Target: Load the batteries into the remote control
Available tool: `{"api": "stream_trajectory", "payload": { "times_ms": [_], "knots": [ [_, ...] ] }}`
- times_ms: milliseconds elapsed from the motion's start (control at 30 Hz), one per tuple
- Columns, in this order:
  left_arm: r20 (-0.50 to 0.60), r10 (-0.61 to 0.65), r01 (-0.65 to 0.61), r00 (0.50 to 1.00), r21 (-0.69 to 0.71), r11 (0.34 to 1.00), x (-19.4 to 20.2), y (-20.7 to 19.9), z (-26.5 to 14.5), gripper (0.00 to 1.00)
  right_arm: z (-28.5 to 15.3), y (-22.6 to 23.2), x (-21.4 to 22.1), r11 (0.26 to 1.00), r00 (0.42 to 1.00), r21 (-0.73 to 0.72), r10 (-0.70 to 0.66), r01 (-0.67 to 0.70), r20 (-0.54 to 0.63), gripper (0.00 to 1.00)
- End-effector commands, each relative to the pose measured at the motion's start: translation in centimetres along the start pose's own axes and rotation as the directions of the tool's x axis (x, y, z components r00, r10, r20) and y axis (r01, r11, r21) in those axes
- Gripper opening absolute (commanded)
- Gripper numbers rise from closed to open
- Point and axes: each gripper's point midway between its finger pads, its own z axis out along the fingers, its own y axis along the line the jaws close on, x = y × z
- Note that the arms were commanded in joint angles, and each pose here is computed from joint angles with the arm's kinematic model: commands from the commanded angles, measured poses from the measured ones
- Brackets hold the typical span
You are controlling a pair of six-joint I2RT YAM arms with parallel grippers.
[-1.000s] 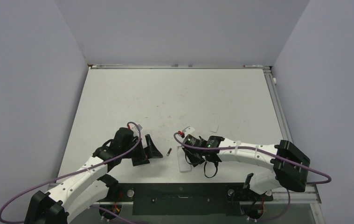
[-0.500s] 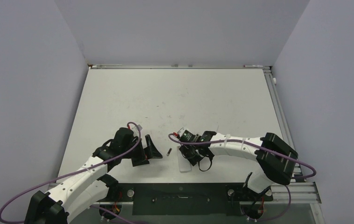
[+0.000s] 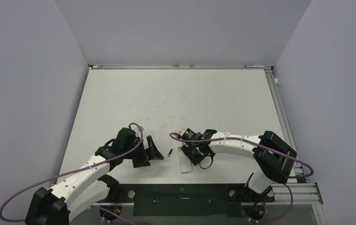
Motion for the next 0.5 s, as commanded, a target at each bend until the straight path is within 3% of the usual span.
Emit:
{"api": "stream_trajectory", "payload": {
  "times_ms": [0,367,467],
  "knots": [
    [0.028,0.035,-0.037,0.999,0.060,0.998,-1.4,-2.2,-0.2,0.91,0.3,0.8,-0.1,0.999,1.000,-0.041,0.021,-0.020,0.011,0.36],
    [-0.008,-0.002,0.003,1.000,0.055,0.998,-2.2,-3.9,0.5,0.91,-0.1,0.5,1.8,0.996,0.996,0.005,0.088,-0.088,-0.015,0.09],
    [-0.031,-0.013,0.014,0.999,0.044,0.999,-2.3,-4.4,1.0,0.91,-0.5,0.3,1.9,0.994,0.994,0.019,0.107,-0.106,0.000,0.09]
  ]
}}
